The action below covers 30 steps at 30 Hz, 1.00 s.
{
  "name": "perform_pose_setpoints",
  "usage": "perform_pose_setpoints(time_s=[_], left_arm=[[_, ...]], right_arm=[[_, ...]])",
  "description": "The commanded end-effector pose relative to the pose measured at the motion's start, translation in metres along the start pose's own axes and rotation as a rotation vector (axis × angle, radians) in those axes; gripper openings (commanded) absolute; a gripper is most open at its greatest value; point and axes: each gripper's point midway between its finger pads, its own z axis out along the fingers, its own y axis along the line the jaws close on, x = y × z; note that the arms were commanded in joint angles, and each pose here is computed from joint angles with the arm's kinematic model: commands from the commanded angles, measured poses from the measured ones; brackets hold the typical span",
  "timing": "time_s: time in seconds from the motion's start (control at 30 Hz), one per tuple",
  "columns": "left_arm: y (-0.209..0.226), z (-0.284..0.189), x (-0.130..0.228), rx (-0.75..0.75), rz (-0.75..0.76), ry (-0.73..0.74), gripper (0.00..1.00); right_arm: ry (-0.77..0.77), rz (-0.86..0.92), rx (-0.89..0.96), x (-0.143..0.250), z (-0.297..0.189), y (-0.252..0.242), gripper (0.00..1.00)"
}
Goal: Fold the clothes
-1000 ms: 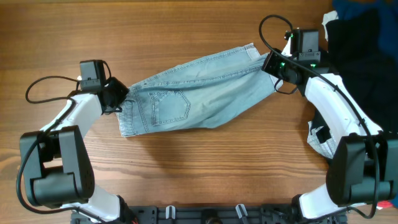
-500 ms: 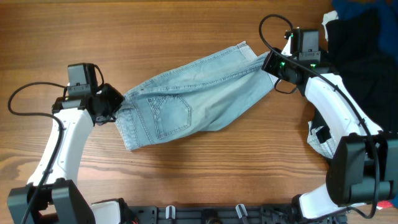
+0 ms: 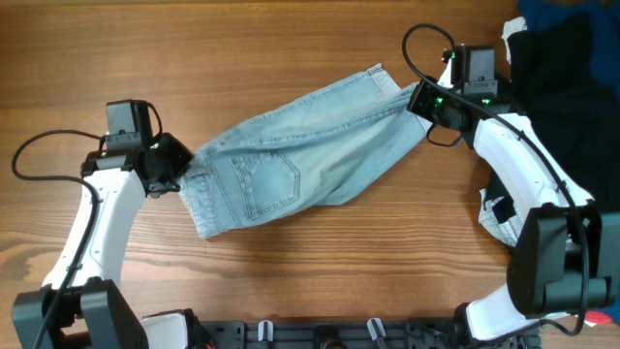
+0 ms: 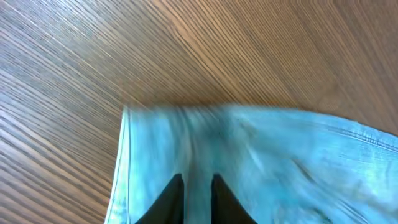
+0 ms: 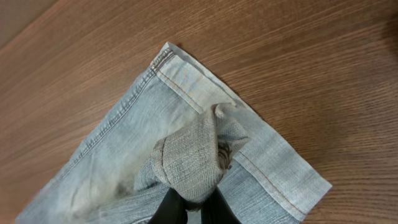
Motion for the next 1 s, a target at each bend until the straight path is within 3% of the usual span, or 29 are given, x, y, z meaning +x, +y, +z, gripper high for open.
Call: perform_pose_setpoints(time_s=[0.0,0.07,0.17,0.27,0.3,0.37,0.63,0.77,0.97], left_arm=[[0.004,-0.001,-0.005,-0.014,0.003,-0.020,0.12],[0.004,-0.001,-0.004,-0.014,0.003,-0.020,0.04],[0.004,-0.001,-0.004,-0.014,0.003,-0.020,0.05],[0.005,-0.001,-0.005,-0.020,0.003,-0.023,0.33],[0.005,0.000,-0.005,-0.023,0.002,-0.021,0.35],[0.006,0.006,-0.005,-0.029,0.002,-0.013,0.39],[0.012,0.039,-0.003,-0.065,-0.004,0.030,0.39],[0.011,0.054,-0.001,-0.058,-0.005,0.055,0.36],[0.005,0.056,0.002,-0.023,-0.006,0.076,0.06]], right_arm=[[-0.036,0.011,0.014,-0.014,-0.001,-0.001,0.05],[-0.035,0.010,0.015,-0.014,-0.001,-0.002,0.05],[-0.035,0.010,0.015,-0.014,-0.001,-0.002,0.05],[-0.034,0.011,0.015,-0.014,-0.001,-0.002,0.05],[-0.034,0.011,0.015,-0.014,-0.001,-0.002,0.05],[-0.034,0.010,0.015,-0.014,-0.001,-0.002,0.05],[-0.034,0.011,0.015,-0.014,-0.001,-0.002,0.05],[-0.032,0.011,0.016,-0.013,-0.001,-0.002,0.05],[-0.029,0.012,0.018,-0.012,-0.001,-0.002,0.05]])
